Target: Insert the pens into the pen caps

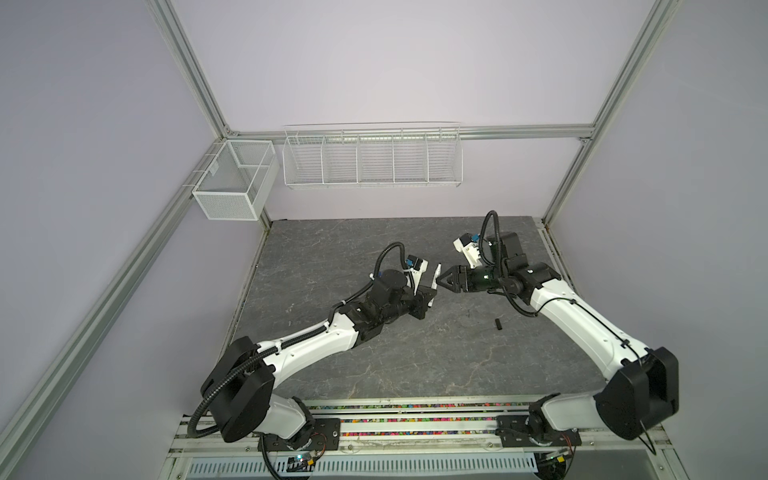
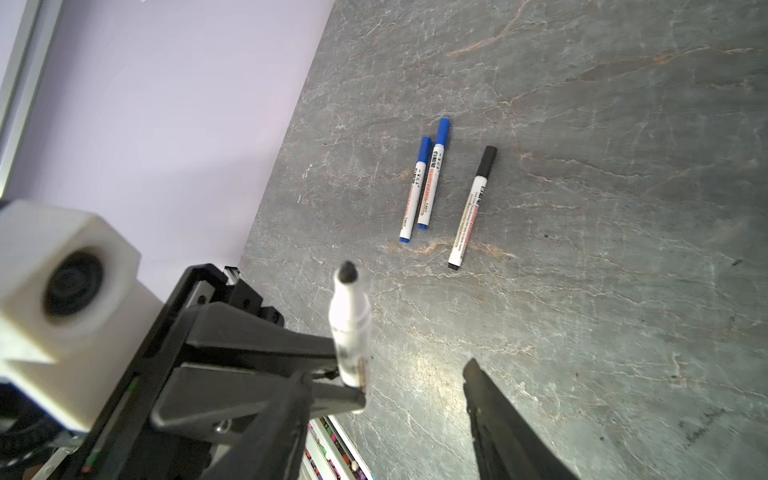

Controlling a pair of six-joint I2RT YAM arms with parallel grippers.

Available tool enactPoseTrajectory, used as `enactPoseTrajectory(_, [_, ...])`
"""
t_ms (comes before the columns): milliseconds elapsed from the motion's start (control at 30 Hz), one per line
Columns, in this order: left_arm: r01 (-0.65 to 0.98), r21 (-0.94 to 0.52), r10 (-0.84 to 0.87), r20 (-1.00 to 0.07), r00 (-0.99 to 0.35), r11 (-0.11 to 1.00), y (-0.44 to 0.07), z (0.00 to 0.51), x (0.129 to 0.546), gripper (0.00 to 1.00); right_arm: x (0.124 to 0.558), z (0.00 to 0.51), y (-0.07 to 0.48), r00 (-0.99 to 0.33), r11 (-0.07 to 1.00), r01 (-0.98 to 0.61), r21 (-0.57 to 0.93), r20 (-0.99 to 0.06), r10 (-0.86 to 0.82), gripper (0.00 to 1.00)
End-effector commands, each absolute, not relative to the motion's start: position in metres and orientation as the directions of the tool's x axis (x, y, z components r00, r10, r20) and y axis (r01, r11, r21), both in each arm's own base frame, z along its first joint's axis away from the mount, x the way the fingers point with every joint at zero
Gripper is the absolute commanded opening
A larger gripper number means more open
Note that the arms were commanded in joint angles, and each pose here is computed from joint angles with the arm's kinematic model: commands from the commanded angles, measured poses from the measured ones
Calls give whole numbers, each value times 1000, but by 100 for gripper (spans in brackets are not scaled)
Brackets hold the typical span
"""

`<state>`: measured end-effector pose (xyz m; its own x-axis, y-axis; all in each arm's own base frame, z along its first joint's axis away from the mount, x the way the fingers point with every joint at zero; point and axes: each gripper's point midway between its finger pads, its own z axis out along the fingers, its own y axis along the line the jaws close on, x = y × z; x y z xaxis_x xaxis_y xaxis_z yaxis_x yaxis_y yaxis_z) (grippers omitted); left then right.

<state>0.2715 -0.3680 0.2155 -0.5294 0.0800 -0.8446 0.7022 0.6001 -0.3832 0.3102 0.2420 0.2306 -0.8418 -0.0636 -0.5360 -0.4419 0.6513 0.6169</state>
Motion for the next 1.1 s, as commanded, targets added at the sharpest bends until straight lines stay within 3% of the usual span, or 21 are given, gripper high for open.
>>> enactPoseTrajectory(0, [739, -417, 47, -855, -517, 529, -381, 228, 267, 0, 314, 241, 251, -829, 622, -469, 627, -556, -64, 59])
enactPoseTrajectory(67, [751, -421, 48, -857, -513, 509, -383, 230, 264, 0, 317, 239, 253, -832, 622, -462, 632, -552, -58, 54])
enactPoseTrajectory(200, [753, -419, 47, -859, -510, 507, -384, 231, 265, 0, 320, 239, 260, -838, 596, -465, 655, -543, -57, 29])
enactPoseTrajectory(333, [746, -419, 42, -859, -511, 517, -384, 230, 267, 0, 319, 242, 262, -838, 582, -470, 663, -543, -57, 16])
enactPoseTrajectory(400, [739, -416, 43, -857, -513, 530, -383, 227, 270, 29, 317, 244, 262, -836, 574, -474, 667, -545, -56, 14])
enactPoseTrajectory(467, [734, -414, 53, -852, -520, 539, -384, 223, 273, 43, 316, 246, 263, -836, 565, -478, 673, -546, -56, 13])
enactPoseTrajectory(500, [732, -415, 59, -849, -525, 540, -386, 221, 273, 44, 315, 248, 263, -836, 559, -480, 676, -545, -58, 13])
enactPoseTrajectory(567, [738, -416, 69, -847, -528, 531, -390, 220, 274, 44, 314, 248, 263, -837, 556, -480, 678, -544, -59, 13])
enactPoseTrajectory(833, [769, -416, 73, -857, -510, 485, -401, 229, 274, 22, 316, 245, 262, -842, 569, -470, 674, -536, -60, 12])
enactPoseTrajectory(1000, [774, -425, 95, -847, -523, 469, -404, 224, 271, 0, 320, 242, 260, -846, 578, -459, 674, -531, -52, 12])
enactPoseTrajectory(1067, [760, -439, 97, -834, -543, 479, -401, 217, 273, 0, 323, 241, 254, -846, 599, -443, 667, -532, -32, 21])
